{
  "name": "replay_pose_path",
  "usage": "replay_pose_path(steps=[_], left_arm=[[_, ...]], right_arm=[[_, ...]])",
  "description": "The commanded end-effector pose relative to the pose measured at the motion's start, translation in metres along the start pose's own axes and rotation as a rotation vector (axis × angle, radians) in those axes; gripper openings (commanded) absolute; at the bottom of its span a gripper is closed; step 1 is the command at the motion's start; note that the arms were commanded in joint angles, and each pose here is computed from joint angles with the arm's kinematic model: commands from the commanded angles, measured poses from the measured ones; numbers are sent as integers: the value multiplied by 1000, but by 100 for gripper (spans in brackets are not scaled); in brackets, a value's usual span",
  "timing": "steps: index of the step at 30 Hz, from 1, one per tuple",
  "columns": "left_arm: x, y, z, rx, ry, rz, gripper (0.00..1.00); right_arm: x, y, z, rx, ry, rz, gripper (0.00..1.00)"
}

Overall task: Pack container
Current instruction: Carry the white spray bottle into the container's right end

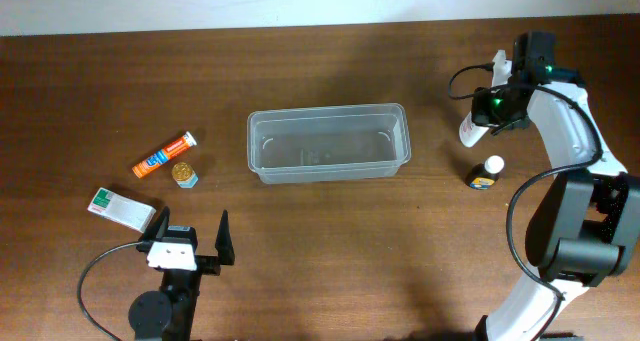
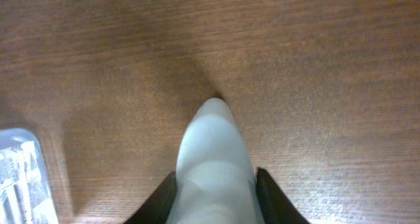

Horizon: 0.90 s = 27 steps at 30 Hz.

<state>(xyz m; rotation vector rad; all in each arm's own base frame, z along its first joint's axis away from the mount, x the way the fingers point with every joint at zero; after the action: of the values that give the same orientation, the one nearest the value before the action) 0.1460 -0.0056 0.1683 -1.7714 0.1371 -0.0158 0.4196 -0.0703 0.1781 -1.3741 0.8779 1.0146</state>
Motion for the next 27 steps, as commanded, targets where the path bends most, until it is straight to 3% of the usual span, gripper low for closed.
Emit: replay_pose_path(steps=[1,12,20,27], left_arm=[[0,2,0,19,8,1,99],[0,2,0,19,8,1,99],[0,2,0,19,8,1,99],[0,2,0,19,8,1,99]], right_arm=[[0,-4,-3,4,3,-12,19],[-23,-15,0,0,-20,-55,15],[-108,-40,25,-40,-103,-114,15],[-161,-48,77,-150,-146,-131,15]])
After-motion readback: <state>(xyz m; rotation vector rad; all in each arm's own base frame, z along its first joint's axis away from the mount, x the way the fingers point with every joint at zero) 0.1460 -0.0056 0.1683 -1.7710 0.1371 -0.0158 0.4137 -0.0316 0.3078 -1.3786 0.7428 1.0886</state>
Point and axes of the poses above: each gripper's point midway between its finger pads, its own x axis out along the fingers, its own z axis along the line the jaws close on, y = z × x, the point moved 10 cm from there along -x, back along the fingers, and after that the axes turned 12 degrees about -x, right-handed, at the moved point
